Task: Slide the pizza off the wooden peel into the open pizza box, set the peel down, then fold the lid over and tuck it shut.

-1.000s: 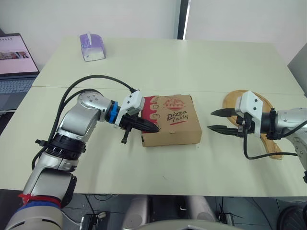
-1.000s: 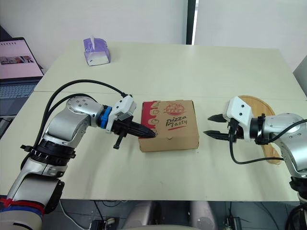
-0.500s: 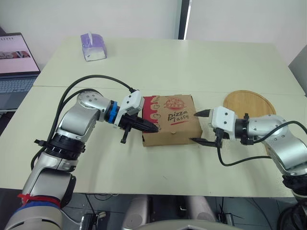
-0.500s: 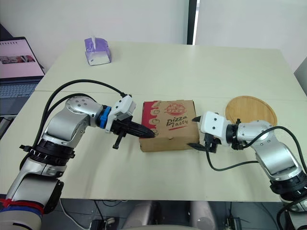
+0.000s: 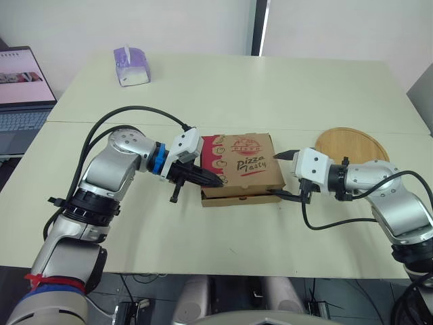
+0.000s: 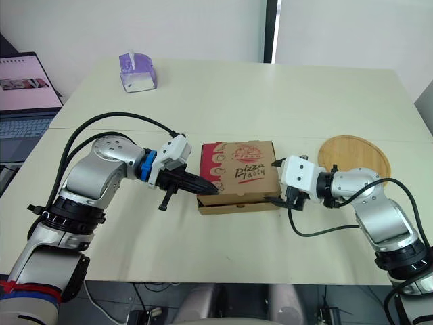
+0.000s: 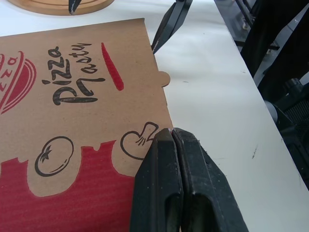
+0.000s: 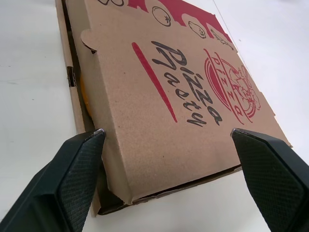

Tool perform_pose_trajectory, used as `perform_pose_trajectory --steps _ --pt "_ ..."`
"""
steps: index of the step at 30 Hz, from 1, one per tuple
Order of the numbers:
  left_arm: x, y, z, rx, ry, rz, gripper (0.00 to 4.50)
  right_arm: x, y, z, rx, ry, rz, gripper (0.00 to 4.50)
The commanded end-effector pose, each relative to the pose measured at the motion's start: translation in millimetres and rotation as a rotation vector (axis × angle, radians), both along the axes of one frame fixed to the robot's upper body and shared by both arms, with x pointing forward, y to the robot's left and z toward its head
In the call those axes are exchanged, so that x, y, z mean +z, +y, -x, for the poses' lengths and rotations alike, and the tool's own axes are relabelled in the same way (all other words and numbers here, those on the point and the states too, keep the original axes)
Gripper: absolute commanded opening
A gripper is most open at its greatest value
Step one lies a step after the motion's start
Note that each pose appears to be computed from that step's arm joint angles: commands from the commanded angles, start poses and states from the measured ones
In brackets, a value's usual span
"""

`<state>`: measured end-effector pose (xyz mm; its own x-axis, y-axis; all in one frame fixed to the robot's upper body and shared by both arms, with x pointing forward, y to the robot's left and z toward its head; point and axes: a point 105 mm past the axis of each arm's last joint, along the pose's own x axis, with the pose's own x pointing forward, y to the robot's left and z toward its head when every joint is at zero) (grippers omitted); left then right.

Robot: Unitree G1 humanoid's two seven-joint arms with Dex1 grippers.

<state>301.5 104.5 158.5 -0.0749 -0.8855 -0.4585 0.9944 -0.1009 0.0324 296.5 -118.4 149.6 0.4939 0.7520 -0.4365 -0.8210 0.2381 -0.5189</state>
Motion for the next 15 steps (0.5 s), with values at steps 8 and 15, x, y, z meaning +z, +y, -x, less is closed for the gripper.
perform_pose_trajectory --steps 8,15 --pt "3.8 0.7 5.1 -0.025 -0.031 -0.012 0.00 -0.7 4.4 6.1 0.017 -0.029 0.006 4.48" --pt "5.9 1.6 2.8 -0.017 -0.038 -0.008 0.00 -1.2 10.0 10.4 0.037 -0.022 -0.006 4.48"
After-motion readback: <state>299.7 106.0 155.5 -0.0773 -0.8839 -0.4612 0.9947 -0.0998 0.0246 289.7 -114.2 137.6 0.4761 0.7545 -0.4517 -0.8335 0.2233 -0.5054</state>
